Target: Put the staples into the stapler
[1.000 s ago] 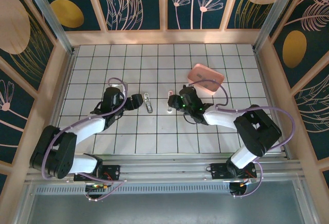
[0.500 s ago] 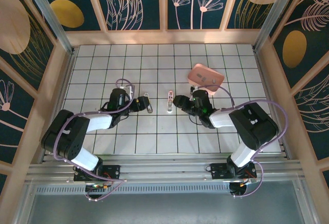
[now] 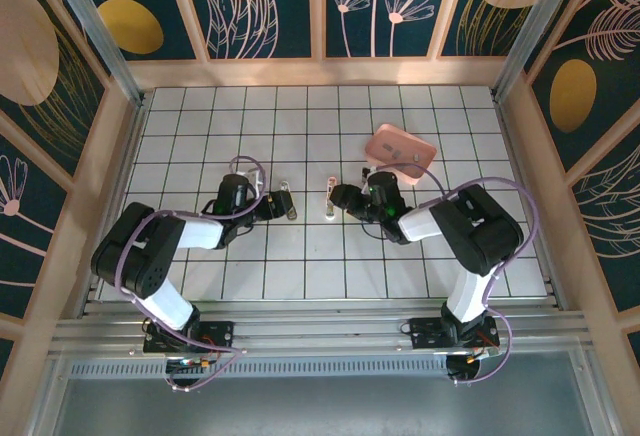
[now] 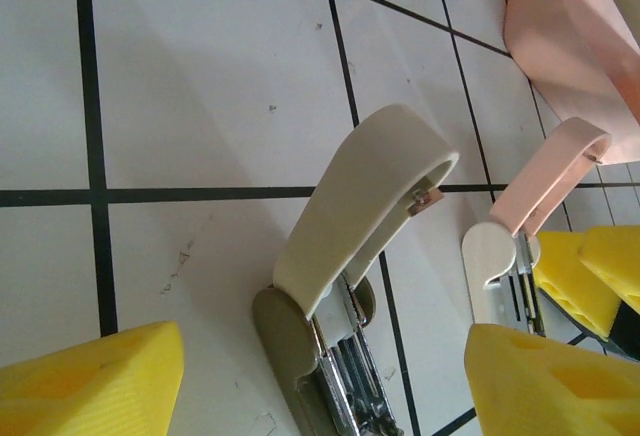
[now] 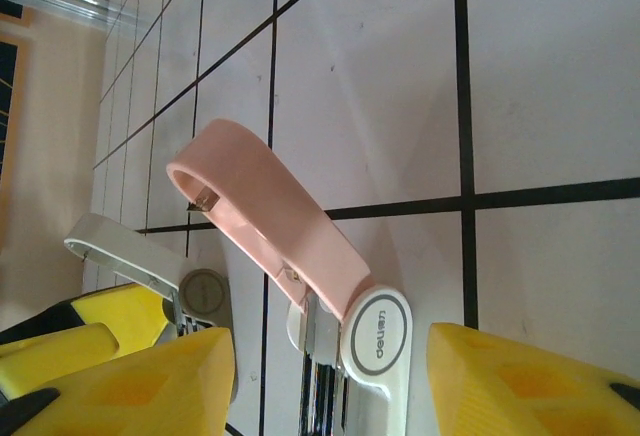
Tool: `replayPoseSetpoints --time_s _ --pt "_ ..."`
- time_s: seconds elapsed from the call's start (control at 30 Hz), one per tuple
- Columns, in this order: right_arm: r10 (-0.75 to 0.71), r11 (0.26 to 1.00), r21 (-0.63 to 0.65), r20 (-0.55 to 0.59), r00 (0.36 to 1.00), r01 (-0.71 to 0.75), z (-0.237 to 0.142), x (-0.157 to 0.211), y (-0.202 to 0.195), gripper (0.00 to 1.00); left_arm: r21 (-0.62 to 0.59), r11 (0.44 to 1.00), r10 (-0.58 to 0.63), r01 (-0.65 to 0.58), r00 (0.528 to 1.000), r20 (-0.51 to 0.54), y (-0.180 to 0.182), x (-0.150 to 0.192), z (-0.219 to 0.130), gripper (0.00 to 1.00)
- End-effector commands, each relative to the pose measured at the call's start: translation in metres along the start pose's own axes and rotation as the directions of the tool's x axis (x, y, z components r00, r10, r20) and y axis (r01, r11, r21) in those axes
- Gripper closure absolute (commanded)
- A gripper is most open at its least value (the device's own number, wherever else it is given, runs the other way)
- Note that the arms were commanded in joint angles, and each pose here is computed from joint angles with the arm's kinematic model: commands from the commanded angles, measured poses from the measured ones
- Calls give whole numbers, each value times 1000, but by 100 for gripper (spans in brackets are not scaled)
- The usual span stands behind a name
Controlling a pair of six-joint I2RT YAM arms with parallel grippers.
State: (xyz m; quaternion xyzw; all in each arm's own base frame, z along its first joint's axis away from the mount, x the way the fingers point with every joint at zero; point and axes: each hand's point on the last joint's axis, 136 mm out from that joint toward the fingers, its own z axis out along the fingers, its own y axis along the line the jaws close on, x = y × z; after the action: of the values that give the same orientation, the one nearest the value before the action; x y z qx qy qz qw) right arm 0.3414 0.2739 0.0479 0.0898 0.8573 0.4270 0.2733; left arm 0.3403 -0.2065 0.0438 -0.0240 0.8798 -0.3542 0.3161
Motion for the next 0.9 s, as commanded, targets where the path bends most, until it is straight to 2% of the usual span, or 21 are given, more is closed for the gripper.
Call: replayPoseSetpoints --time_s 0.0,0.87 --pt "-35 999 -37 14 999 36 6 -9 11 48 62 998 21 -22 1000 18 -16 -8 6 26" --pt "-73 995 -64 2 997 73 21 -12 14 50 153 988 15 -15 1000 -2 -36 -7 19 27"
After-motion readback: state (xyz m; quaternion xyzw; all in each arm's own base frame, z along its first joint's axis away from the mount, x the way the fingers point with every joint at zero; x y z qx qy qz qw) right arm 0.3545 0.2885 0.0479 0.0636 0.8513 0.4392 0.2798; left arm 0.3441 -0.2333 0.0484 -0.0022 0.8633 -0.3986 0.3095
